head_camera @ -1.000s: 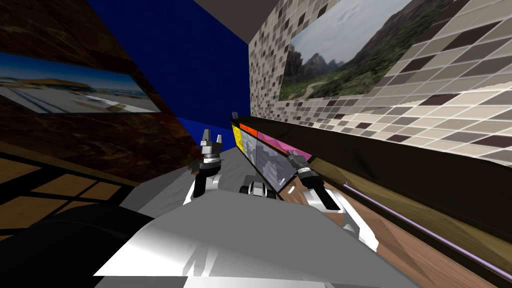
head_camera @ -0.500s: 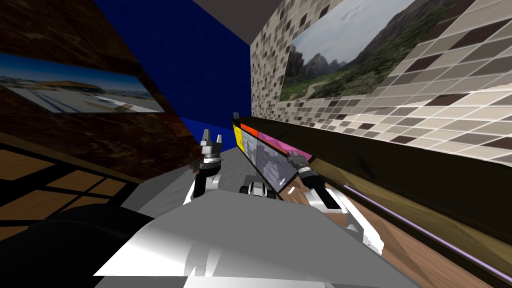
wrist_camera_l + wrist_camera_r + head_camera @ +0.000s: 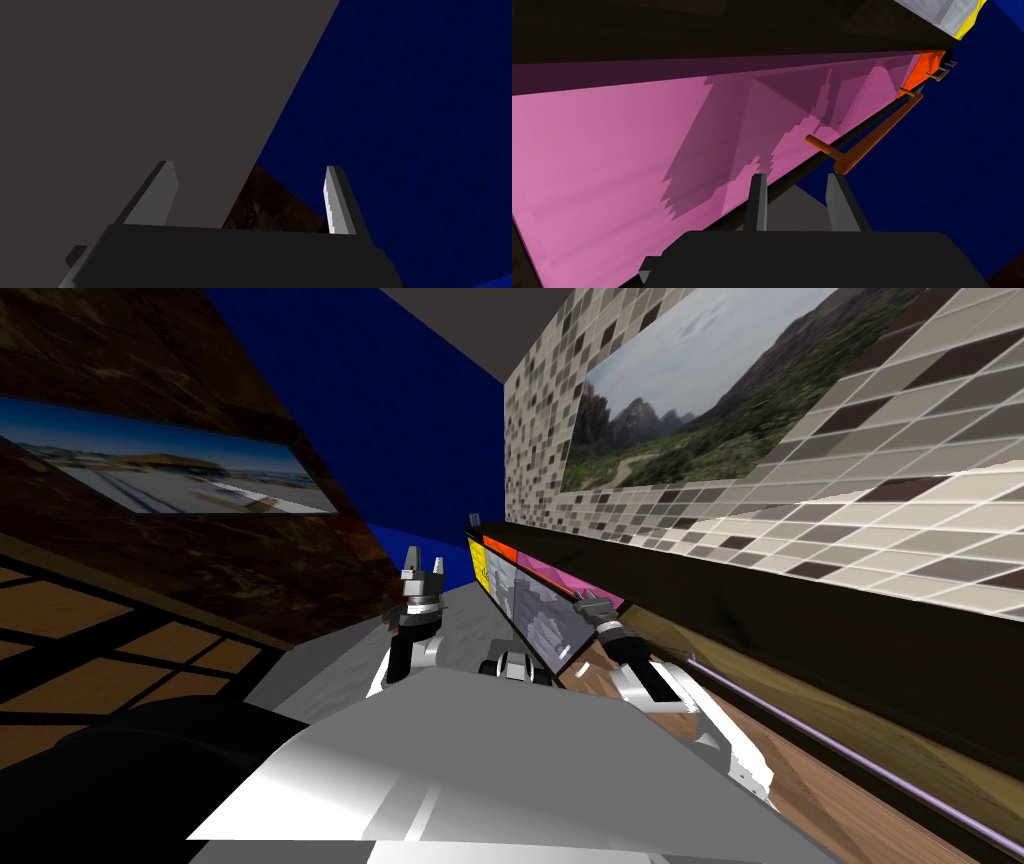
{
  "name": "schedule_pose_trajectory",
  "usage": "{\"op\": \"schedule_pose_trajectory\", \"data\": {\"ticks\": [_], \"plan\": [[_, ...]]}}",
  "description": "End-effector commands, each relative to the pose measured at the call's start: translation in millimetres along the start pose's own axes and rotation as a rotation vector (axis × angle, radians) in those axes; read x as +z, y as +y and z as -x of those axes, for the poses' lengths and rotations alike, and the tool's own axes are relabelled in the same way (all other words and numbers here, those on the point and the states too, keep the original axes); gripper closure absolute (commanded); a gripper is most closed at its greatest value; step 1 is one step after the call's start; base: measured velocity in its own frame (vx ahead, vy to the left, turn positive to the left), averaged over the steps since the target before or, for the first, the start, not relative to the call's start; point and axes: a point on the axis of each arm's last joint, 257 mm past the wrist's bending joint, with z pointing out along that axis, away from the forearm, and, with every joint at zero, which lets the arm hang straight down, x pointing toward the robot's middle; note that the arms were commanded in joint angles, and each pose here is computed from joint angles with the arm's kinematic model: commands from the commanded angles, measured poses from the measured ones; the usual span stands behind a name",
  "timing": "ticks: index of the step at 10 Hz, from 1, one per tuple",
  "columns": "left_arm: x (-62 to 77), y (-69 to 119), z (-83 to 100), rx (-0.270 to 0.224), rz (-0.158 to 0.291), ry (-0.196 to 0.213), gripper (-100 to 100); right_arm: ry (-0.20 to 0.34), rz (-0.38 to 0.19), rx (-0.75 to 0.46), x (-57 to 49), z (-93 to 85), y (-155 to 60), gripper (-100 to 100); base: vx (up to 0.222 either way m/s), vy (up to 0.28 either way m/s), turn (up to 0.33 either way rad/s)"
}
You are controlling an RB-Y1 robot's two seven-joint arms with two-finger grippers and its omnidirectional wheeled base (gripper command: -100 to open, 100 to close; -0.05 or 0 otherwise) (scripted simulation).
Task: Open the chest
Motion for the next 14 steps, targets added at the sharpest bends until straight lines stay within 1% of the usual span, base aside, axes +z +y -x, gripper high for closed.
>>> {"op": "schedule_pose_trajectory", "data": {"ticks": [1, 2, 4, 5, 6, 7, 8, 10, 11, 12, 13, 14], "plan": [[0.0, 0.0, 0.0, 0.0, 0.0, 0.0, 0, 0.025, -0.017, -0.082, 3.3, -5.2, -8.2, -100, -0.009, -0.001, 0.005], [0.0, 0.0, 0.0, 0.0, 0.0, 0.0, 0, 0.044, -0.016, -0.144, 4.4, -6.8, -9.0, -100, -0.011, -0.01, 0.066], [0.0, 0.0, 0.0, 0.0, 0.0, 0.0, 0, 0.053, -0.018, -0.176, 4.3, -8.9, -10.1, -100, -0.013, -0.015, 0.025], [0.0, 0.0, 0.0, 0.0, 0.0, 0.0, 0, 0.071, -0.016, -0.238, 5.5, -10.3, -11.0, -100, -0.019, 0.0, 0.076], [0.0, 0.0, 0.0, 0.0, 0.0, 0.0, 0, 0.079, -0.019, -0.262, 5.4, -12.1, -12.0, -100, -0.016, -0.005, 0.049], [0.0, 0.0, 0.0, 0.0, 0.0, 0.0, 0, 0.088, -0.013, -0.312, 6.9, -11.1, -11.8, -100, -0.022, -0.013, 0.09], [0.0, 0.0, 0.0, 0.0, 0.0, 0.0, 0, 0.104, -0.018, -0.34, 6.5, -15.0, -14.1, -100, -0.022, -0.01, 0.051], [0.0, 0.0, 0.0, 0.0, 0.0, 0.0, 0, 0.104, -0.018, -0.352, 6.5, -15.0, -14.1, -100, -0.006, 0.004, -0.005], [0.0, 0.0, 0.0, 0.0, 0.0, 0.0, 0, 0.124, -0.016, -0.417, 7.7, -16.5, -15.6, -100, -0.021, -0.006, 0.063], [0.0, 0.0, 0.0, 0.0, 0.0, 0.0, 0, 0.129, -0.016, -0.435, 7.6, -17.4, -16.2, -100, -0.025, -0.014, 0.076], [0.0, 0.0, 0.0, 0.0, 0.0, 0.0, 0, 0.136, -0.011, -0.487, 9.2, -15.9, -16.1, -100, -0.042, -0.013, 0.125], [0.0, 0.0, 0.0, 0.0, 0.0, 0.0, 0, 0.146, -0.012, -0.511, 8.9, -18.1, -17.5, -100, -0.036, -0.016, 0.039]]}}
